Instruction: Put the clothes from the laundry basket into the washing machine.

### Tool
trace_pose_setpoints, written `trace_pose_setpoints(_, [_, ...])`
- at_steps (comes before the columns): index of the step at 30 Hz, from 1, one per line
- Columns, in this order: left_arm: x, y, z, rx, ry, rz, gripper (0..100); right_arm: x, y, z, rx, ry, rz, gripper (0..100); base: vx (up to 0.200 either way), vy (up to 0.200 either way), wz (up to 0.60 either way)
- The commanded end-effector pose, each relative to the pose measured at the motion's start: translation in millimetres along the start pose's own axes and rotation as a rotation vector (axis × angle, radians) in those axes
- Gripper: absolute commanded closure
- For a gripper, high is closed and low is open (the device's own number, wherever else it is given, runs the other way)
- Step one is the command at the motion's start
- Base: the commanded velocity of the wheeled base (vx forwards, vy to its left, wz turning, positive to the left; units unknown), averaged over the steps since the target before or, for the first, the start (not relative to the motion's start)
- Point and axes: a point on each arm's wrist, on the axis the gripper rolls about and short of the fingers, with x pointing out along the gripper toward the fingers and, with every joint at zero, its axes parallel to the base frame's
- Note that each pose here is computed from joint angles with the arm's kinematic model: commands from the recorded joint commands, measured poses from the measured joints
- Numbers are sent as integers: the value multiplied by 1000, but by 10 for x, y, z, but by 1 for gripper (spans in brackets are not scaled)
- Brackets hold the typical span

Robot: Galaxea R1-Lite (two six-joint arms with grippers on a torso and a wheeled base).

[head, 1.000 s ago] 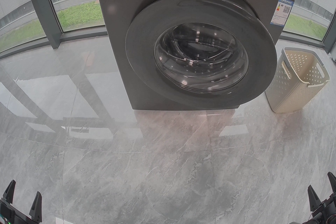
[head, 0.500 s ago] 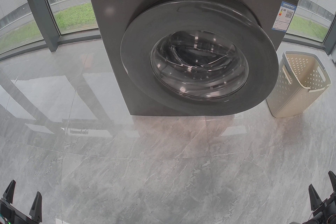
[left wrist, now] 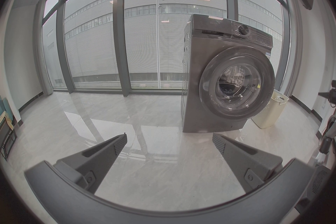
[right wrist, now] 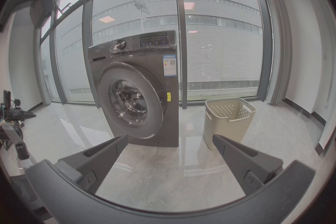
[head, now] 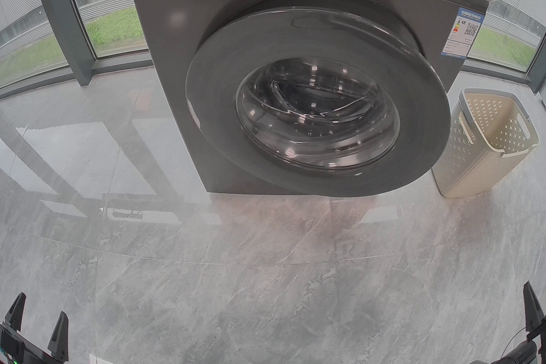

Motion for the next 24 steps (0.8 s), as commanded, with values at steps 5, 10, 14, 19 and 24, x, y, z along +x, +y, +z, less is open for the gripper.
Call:
trace_pose_setpoints(5, [9,-1,-50,4,12,-5,0,466,25,52,124,407,222,0,0,0,0])
trace_pose_setpoints(10, [9,-1,-50,3,13,-7,0,1085,140,163,208,551,304,0,0,0,0])
trace_pose_setpoints(14, [9,-1,-50,6,13,-7,0,1437,358,149,225,564,423,0,0,0,0])
trace_pose_setpoints(19, [9,-1,-50,6,13,-7,0,1693,568,112,282,582,452,0,0,0,0])
trace_pose_setpoints(24, [9,-1,-50,4,13,-7,0,1981,757,117,347,543,453,0,0,0,0])
